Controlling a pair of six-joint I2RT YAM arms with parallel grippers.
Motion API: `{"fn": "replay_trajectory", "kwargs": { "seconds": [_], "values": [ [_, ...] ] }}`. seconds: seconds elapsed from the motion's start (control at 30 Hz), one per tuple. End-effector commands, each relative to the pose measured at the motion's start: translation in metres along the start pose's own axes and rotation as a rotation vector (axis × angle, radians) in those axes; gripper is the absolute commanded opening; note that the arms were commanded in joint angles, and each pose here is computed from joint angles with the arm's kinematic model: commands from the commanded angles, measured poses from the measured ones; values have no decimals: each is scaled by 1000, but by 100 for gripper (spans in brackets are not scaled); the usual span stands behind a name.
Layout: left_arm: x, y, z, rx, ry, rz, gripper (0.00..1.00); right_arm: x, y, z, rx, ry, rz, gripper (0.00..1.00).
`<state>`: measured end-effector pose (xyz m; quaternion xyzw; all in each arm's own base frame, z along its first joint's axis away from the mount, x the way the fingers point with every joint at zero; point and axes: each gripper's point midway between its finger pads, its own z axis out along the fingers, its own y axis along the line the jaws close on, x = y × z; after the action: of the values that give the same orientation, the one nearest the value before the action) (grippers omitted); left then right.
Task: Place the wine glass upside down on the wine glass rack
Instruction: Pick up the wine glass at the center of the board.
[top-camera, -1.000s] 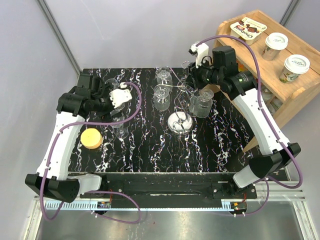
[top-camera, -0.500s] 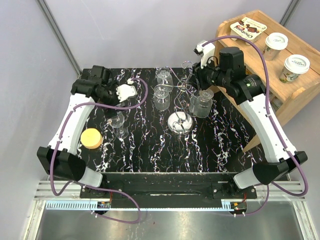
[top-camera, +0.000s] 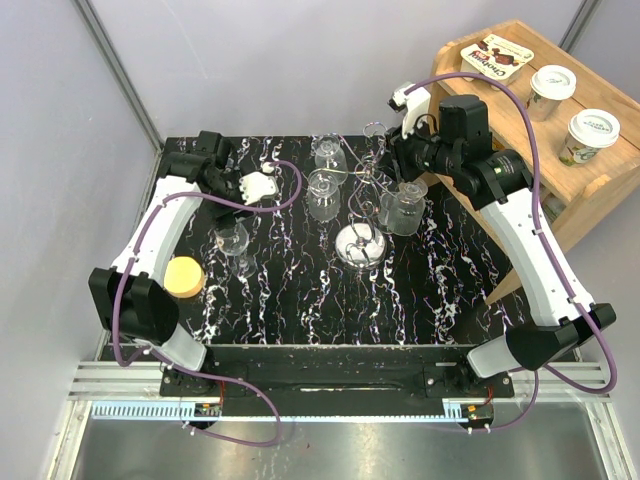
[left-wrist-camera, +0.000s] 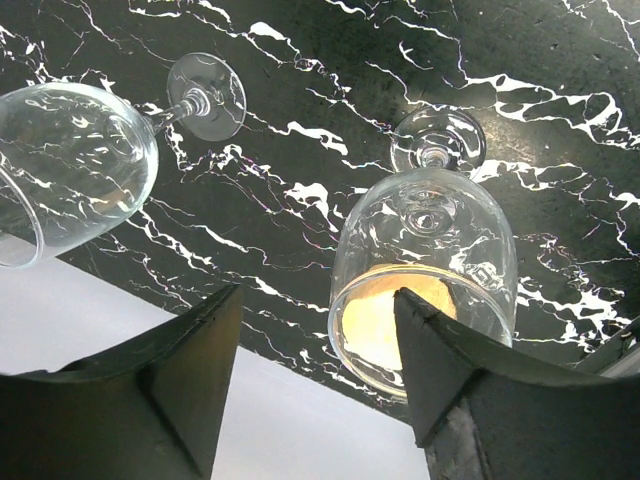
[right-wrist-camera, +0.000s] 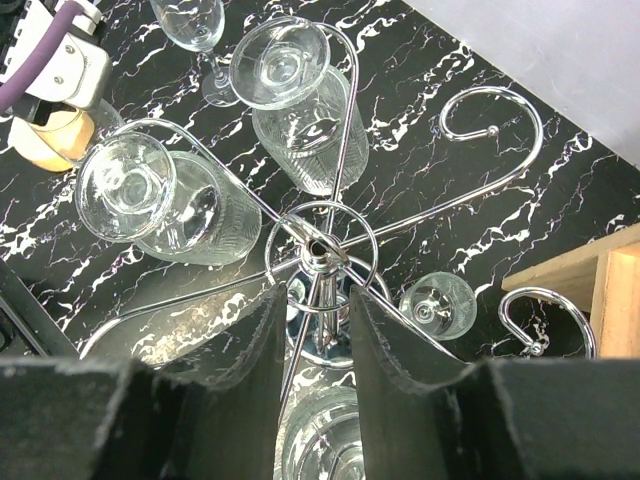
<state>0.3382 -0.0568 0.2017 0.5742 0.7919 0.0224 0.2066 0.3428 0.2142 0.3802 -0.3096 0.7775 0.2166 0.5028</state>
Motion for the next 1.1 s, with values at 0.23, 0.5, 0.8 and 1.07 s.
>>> {"fn": "replay_trajectory", "kwargs": {
  "seconds": [0.23,0.5,0.8,1.07],
  "values": [
    [1,-3,8,29,6,27,44,-18,6,-17,1,-50,-24,37],
    [-1,-12,8,77,-8,15,27,-24,7,-25,7,-59,-31,39],
    [-12,-15,-15,85,-54,9,0,-30,12,-37,-2,-72,-49,61],
    [-28,-6,-73,4,-178,5,0,-46,18,-52,-17,-114,-79,75]
  ]
}}
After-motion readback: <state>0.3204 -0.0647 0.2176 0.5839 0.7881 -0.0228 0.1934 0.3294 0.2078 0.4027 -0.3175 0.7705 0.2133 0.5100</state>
